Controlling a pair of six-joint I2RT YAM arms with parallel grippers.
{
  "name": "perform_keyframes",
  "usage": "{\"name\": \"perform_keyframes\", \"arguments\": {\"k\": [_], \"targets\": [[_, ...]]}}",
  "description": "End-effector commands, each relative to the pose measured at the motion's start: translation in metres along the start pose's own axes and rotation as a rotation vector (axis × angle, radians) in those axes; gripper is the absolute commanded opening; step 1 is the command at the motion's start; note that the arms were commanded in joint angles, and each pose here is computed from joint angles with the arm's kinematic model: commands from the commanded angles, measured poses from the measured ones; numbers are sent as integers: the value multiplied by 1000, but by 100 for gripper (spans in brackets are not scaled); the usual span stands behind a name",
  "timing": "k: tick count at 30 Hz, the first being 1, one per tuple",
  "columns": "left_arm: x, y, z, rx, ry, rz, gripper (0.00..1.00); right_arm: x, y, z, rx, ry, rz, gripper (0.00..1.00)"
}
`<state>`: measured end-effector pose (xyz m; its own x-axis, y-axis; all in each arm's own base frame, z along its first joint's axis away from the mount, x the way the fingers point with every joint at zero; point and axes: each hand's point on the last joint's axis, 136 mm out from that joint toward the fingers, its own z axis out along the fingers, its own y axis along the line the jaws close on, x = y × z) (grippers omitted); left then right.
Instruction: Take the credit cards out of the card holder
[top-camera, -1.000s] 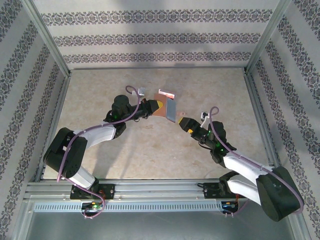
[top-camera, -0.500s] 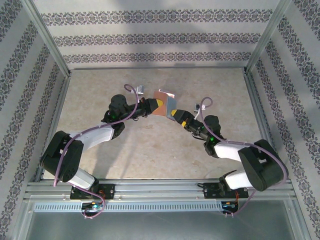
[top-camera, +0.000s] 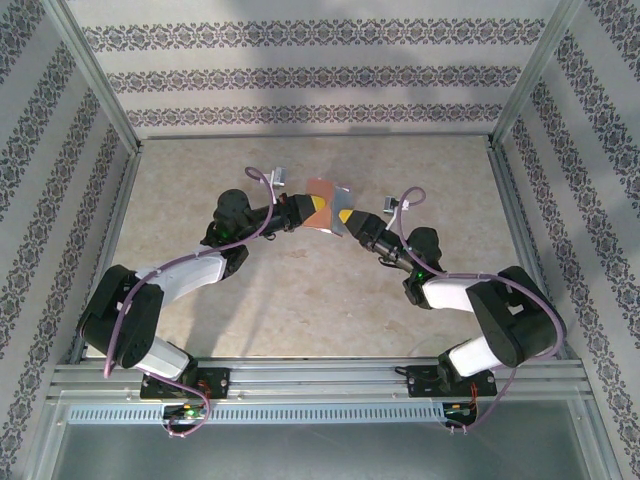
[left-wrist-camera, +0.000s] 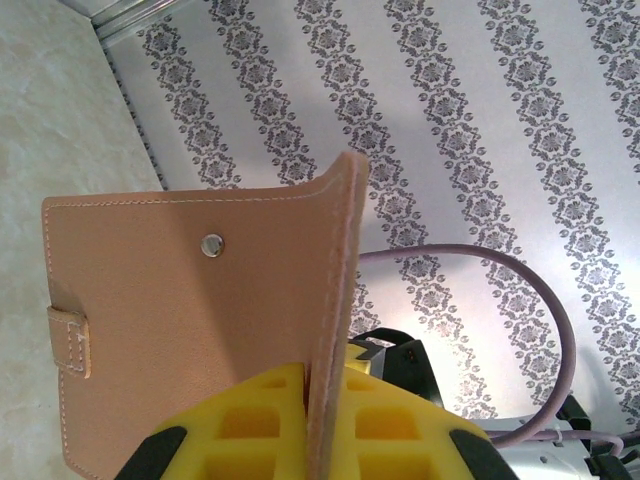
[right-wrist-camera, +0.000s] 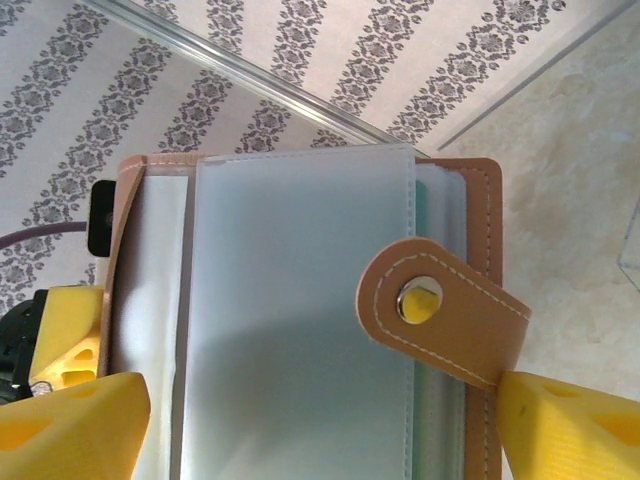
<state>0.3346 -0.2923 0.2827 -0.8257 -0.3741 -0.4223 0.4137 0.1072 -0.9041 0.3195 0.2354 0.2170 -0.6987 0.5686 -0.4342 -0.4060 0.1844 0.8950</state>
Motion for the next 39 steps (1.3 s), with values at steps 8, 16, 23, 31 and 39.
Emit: {"name": "perform_keyframes", "arguments": {"k": [8, 16, 23, 31, 39], "targets": [[-21, -60, -5, 135, -39, 112, 0, 0, 6, -12, -41, -39, -19, 98], [-21, -65, -9, 164, -60, 92, 0, -2, 42, -4, -140, -14, -73, 92], [-21, -73, -14, 189, -73, 105, 0, 0, 78, 6, -239, 25, -112, 95], [-22, -72, -19, 193, -99, 97, 0, -6, 95, -6, -272, -11, -130, 90], [-15, -56, -19, 137, -86, 83, 0, -14, 104, -21, -286, -41, -129, 75]]}}
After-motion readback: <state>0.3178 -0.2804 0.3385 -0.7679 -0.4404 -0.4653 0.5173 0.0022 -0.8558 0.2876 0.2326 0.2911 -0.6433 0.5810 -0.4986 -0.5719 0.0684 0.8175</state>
